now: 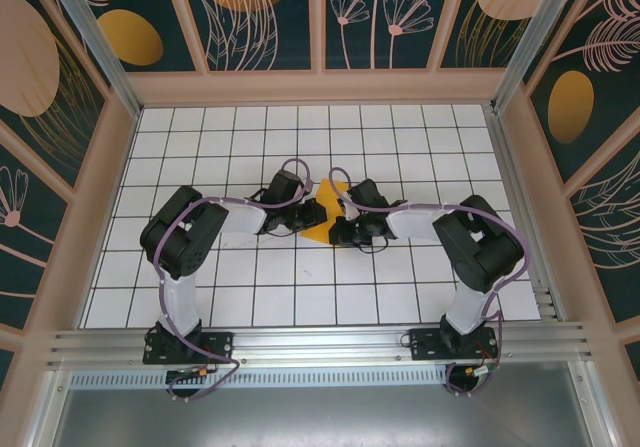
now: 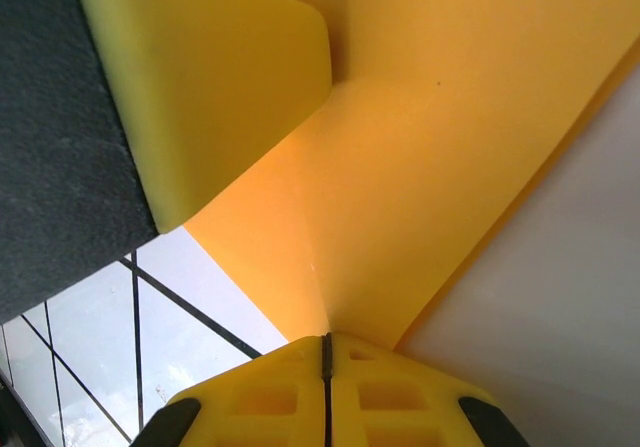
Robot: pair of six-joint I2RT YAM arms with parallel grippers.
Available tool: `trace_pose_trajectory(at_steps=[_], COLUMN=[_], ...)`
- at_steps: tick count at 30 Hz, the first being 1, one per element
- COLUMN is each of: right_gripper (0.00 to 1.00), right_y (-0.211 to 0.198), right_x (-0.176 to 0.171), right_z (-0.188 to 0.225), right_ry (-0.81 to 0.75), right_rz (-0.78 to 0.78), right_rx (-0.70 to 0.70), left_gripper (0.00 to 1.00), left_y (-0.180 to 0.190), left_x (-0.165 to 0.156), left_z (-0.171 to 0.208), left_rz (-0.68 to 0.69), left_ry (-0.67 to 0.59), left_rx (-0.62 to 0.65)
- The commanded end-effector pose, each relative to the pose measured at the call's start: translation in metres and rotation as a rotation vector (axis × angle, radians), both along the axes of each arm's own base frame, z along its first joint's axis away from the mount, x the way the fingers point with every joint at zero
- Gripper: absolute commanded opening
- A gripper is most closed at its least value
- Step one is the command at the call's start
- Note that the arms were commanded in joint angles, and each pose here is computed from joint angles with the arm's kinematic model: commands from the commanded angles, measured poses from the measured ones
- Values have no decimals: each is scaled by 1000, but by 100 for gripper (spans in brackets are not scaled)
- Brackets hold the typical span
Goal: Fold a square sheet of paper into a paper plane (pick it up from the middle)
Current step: Fold the triangle a second time at the center of the table.
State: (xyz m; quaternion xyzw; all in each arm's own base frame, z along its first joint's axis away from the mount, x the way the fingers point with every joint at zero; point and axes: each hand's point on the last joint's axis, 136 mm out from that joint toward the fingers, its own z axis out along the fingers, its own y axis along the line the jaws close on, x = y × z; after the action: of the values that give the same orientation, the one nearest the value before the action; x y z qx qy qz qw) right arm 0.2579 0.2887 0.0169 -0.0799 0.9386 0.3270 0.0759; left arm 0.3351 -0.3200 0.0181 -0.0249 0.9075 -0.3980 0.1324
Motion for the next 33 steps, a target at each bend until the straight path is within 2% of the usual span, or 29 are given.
trace_pose_trajectory(at_steps=[1,5,13,20,25,29,33], right_gripper=[7,7,7,8,11,20,34], right_y=[-13,-13,-21,-16,-12,-26,-41], right_x=[-13,-15,-28,-34,-16,16,39], right_z=[-15,-7,-23,-1,32,58,70], right_ry=[45,34,90,67,-50,-175,-235], right_rz=[11,31,41,94,65,-60,-183], right_rx=[-88,-80,-115,-64,-14,1,35], left_gripper=[15,15,15,15,16,19,27], left_y=[18,17,17,17,14,3,-6], left_x=[-7,-6,-7,-7,-5,0,5], left_z=[-36,-34,-36,-36,-26,2,37], left_rz=[20,20,15,15,10,2,0], left_ry=[51,46,51,52,39,-1,-51], left_rx=[119,116,119,120,96,23,-61])
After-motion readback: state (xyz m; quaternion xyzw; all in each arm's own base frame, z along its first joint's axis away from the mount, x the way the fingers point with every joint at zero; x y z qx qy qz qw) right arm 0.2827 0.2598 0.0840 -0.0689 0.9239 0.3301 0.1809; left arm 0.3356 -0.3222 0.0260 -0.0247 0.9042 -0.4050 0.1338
